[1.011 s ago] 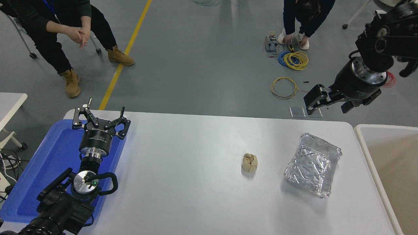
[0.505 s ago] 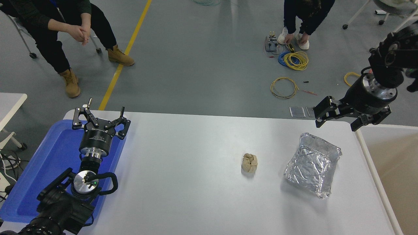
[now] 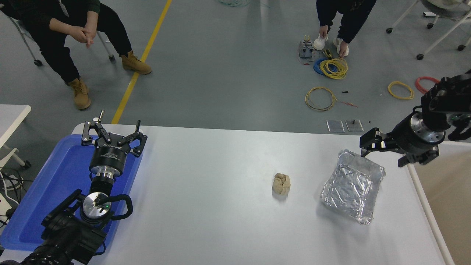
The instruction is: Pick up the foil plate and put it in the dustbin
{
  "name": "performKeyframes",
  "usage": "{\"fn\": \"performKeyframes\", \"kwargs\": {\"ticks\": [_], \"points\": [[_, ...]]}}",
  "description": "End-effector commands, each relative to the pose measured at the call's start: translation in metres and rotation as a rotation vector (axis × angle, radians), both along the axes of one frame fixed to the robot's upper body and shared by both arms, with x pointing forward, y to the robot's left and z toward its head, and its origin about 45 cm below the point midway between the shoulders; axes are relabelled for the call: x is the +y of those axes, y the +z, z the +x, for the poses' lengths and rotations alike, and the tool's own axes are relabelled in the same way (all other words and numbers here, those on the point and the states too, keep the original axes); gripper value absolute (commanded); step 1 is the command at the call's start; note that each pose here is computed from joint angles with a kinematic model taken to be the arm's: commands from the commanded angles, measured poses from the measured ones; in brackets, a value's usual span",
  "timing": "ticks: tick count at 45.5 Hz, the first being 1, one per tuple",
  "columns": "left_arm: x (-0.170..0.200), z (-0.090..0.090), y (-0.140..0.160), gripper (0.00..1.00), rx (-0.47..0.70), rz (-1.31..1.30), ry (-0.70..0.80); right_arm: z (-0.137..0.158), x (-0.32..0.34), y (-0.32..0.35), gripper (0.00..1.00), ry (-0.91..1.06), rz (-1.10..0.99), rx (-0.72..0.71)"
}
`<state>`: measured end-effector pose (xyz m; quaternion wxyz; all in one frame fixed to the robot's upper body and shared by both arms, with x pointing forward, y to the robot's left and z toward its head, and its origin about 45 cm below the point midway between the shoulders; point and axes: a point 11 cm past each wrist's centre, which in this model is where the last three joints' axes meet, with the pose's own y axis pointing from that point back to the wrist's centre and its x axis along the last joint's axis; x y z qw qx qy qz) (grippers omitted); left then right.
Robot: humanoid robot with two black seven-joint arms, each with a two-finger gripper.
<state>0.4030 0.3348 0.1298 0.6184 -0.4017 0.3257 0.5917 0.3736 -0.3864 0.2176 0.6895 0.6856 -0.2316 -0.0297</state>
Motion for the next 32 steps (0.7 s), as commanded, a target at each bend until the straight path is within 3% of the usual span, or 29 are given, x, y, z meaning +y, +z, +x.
{"fn": "performKeyframes", "kwargs": {"ticks": [1,32], "points": [[0.001,0.0,0.0,1.0,0.0,0.001,0.001,-0.012,-0.026,-0.037,1.0,-0.078,-0.056,-0.075],[0.001,0.0,0.0,1.0,0.0,0.001,0.001,-0.034,-0.026,-0.108,1.0,-0.144,-0.019,-0.116]]}}
